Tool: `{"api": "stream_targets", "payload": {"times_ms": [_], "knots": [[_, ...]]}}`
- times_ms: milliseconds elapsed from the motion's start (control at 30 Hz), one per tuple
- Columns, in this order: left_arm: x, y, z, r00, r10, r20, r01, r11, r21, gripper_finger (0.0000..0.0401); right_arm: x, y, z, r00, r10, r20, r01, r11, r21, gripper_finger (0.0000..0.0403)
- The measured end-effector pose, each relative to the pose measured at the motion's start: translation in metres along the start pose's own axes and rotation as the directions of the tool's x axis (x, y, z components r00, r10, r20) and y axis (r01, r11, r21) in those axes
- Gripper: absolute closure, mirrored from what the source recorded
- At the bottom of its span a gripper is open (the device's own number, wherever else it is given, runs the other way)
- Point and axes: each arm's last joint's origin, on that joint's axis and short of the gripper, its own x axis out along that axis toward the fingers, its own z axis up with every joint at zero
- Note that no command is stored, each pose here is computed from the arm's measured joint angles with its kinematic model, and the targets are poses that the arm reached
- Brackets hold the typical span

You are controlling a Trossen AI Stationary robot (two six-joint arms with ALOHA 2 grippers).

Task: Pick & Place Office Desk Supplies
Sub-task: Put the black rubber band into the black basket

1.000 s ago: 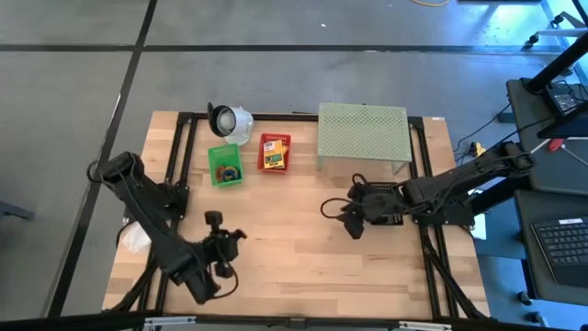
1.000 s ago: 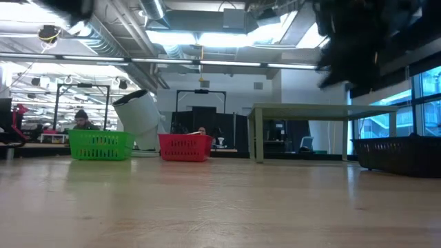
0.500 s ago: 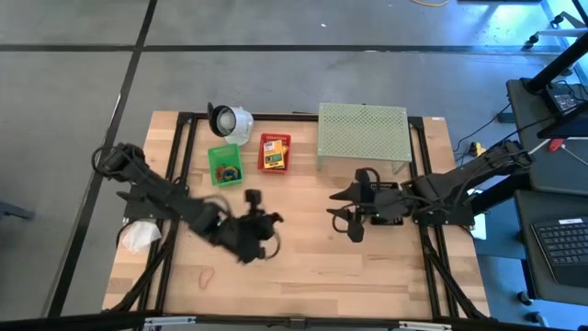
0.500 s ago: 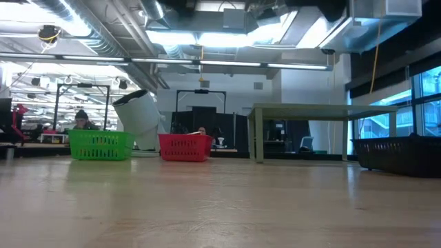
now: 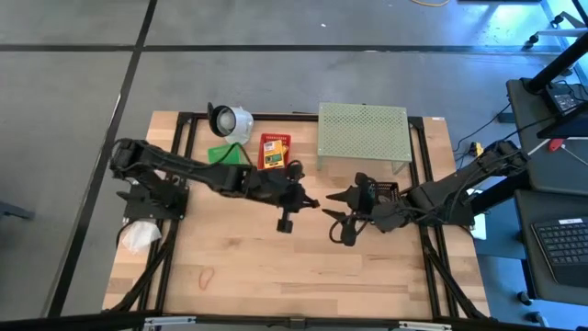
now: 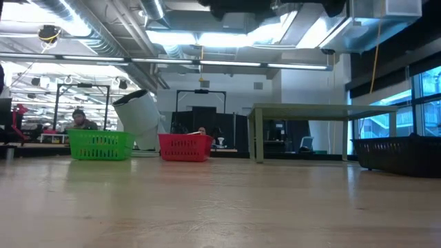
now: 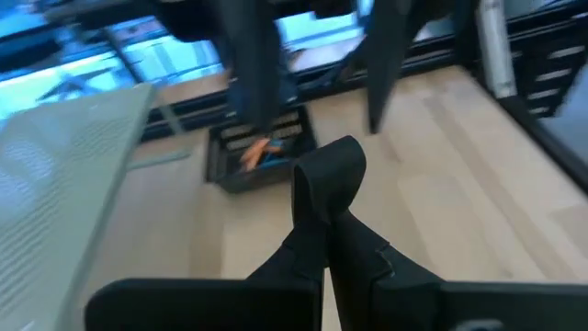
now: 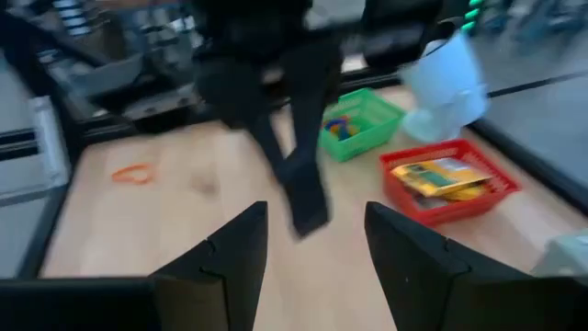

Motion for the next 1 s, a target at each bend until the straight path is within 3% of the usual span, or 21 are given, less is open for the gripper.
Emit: {"api": "stream_targets", "payload": {"times_ms": [133, 400, 700, 1000], "knots": [[0.012, 0.004, -0.003, 0.993, -0.108, 0.037, 0.107, 0.994, 0.028, 0.0399, 0.003, 0.002, -0.002, 0.996, -0.08, 0.031, 0.08, 0.997, -0.013, 0.0218], [0.013, 0.003, -0.001, 0.976, -0.204, 0.08, 0.197, 0.976, 0.088, 0.0399, 0.003, 0.009, -0.004, 1.0, -0.009, 0.021, 0.009, 1.0, -0.003, 0.0218], [0.013, 0.011, -0.004, 0.973, -0.221, 0.066, 0.214, 0.972, 0.098, 0.0399, -0.001, 0.017, 0.0, 0.996, 0.066, 0.059, -0.066, 0.998, 0.011, 0.0218], [0.013, 0.011, -0.002, 0.964, -0.247, 0.097, 0.237, 0.966, 0.102, 0.0399, 0.003, 0.016, -0.001, 0.997, 0.042, 0.06, -0.044, 0.998, 0.037, 0.0218]]}}
